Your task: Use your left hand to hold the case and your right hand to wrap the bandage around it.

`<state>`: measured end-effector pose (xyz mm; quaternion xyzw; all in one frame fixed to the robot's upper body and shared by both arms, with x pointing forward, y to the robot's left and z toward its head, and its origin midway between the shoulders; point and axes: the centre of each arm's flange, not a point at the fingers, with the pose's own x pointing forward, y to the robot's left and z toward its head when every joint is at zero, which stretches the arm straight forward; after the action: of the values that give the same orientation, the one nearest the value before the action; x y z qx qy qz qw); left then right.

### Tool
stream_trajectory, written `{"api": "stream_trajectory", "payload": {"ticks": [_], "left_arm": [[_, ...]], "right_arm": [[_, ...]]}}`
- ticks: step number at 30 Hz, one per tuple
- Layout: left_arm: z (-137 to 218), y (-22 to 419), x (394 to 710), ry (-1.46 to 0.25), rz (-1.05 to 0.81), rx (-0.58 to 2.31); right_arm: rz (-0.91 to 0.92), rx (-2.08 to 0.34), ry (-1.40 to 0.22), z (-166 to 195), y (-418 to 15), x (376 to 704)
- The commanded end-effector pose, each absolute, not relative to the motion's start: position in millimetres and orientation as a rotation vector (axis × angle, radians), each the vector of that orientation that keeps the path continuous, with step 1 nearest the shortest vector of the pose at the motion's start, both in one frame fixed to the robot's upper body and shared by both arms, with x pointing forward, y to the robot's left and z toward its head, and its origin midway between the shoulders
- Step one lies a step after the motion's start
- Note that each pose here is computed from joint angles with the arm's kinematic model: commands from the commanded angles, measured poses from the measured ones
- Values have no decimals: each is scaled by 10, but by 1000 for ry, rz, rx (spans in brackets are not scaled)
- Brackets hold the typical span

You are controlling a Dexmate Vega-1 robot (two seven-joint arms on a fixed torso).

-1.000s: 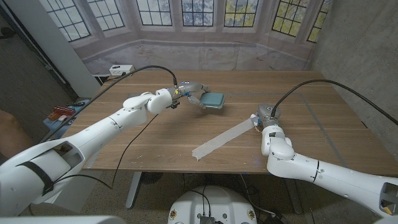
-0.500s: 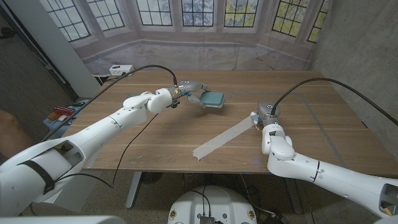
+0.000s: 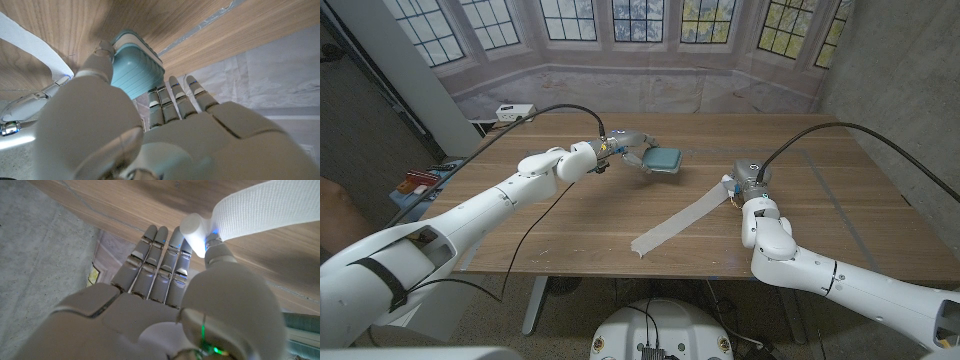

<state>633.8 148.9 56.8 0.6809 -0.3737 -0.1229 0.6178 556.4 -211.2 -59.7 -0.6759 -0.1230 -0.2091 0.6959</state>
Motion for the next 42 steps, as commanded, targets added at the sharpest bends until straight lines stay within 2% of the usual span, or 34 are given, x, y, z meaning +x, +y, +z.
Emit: {"api": "stream_trajectory", "payload": {"ticks": [1, 42], "left_arm": [[570, 1507, 6309, -866, -278, 1565], [609, 1418, 6232, -892, -289, 1566]], "right_arm": [[-486, -1508, -316, -516, -2091, 5521], [-544, -1522, -465, -279, -2025, 5484]]}}
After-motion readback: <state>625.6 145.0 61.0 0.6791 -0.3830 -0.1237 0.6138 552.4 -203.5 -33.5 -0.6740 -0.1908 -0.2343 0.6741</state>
